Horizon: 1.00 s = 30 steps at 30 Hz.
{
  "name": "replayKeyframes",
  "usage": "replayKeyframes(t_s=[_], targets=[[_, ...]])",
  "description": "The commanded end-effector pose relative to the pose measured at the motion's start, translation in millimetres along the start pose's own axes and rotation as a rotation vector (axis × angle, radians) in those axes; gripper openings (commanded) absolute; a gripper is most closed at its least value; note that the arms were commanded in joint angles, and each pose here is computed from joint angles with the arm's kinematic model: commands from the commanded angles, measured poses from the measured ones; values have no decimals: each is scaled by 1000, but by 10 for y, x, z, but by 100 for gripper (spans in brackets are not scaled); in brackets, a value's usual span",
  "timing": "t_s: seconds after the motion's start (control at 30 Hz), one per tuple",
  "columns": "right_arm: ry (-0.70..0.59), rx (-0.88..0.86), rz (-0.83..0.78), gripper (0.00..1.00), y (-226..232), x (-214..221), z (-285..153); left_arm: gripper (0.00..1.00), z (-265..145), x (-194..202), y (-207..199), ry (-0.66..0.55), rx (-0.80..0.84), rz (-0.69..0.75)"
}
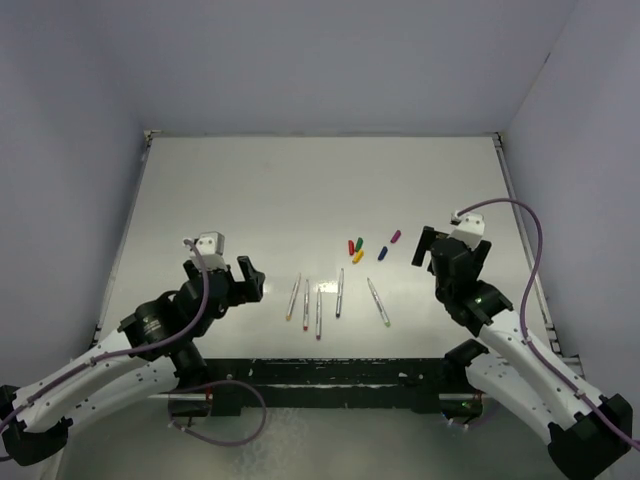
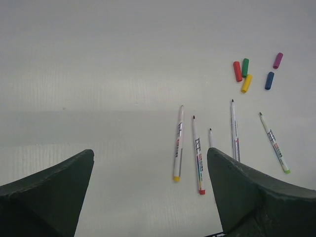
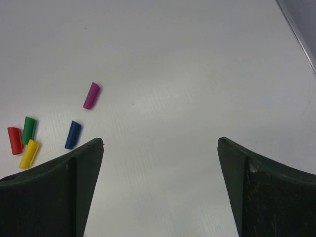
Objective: Insert the pens into the pen caps
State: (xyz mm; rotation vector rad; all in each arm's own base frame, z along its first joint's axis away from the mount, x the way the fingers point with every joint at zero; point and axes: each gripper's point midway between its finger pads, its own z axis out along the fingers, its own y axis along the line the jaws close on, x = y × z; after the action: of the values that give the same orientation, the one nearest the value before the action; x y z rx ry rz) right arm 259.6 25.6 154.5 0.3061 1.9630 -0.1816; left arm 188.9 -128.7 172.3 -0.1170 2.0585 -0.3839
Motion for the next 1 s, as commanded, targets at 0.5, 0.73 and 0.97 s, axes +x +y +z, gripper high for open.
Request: replayKeyframes(t_s=[0.5,0.73,0.97], targets=[[-49,93,66,100,-114,-141,6,99,3,-100,-35,-21,-12,-36],[-101,91,58,100,-113,-221,32,99,-20,-4,107,-15,-51,-79],[-103,45,70,100,-4,-338,12,99,123,238,20,140,-116,9]])
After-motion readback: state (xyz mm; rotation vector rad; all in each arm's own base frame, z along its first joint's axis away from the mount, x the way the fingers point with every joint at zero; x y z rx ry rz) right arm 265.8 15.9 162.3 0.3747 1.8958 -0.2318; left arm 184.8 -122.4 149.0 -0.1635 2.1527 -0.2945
